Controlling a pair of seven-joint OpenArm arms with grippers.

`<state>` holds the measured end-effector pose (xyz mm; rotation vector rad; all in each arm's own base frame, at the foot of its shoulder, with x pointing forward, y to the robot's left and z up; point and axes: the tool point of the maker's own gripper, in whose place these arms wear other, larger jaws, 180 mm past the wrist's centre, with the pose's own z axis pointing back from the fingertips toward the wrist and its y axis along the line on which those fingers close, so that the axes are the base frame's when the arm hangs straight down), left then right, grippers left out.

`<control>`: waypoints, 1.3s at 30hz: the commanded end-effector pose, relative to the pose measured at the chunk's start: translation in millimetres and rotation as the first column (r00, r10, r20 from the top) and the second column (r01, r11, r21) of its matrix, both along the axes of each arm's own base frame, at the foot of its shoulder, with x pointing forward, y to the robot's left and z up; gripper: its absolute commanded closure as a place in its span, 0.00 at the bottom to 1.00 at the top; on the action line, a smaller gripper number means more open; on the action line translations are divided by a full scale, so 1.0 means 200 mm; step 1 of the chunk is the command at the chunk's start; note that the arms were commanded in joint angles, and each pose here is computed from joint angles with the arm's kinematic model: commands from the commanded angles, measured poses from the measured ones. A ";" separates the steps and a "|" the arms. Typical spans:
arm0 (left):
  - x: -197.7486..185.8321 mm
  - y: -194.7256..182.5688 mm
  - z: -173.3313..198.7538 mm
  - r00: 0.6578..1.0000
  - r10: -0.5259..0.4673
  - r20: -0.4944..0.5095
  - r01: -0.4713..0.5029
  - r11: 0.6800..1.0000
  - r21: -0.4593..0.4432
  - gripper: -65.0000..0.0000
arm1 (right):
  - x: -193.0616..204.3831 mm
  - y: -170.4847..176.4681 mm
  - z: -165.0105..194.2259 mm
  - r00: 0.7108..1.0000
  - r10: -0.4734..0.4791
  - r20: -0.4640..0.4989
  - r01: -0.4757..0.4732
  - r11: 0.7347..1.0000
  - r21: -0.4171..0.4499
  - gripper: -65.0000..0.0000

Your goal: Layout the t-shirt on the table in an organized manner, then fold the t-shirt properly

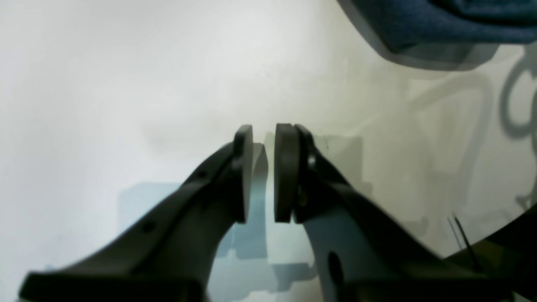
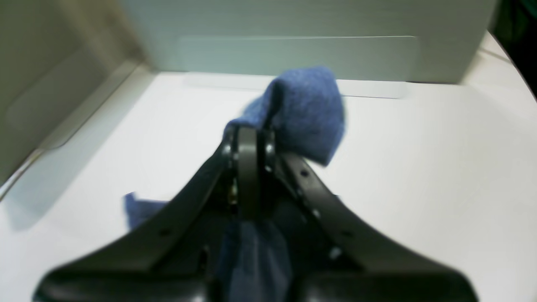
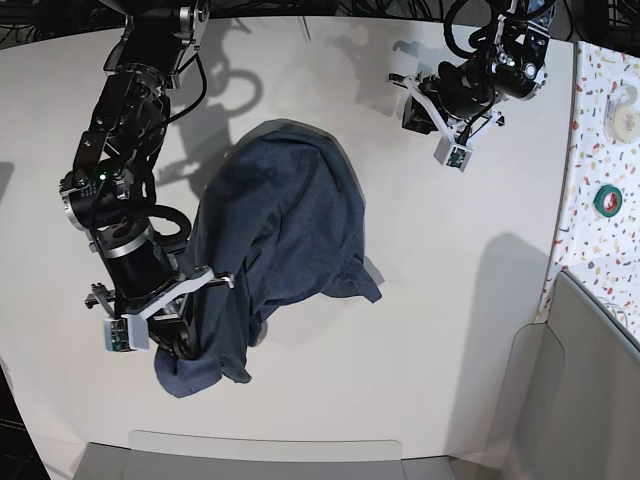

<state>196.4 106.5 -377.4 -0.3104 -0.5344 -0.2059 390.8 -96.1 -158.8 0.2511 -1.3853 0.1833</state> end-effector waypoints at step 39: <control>0.02 0.01 0.01 1.000 0.004 0.015 -0.004 1.000 0.000 0.85 | 0.32 0.75 -0.01 0.939 0.332 -0.087 -0.327 0.942 0.073 1.00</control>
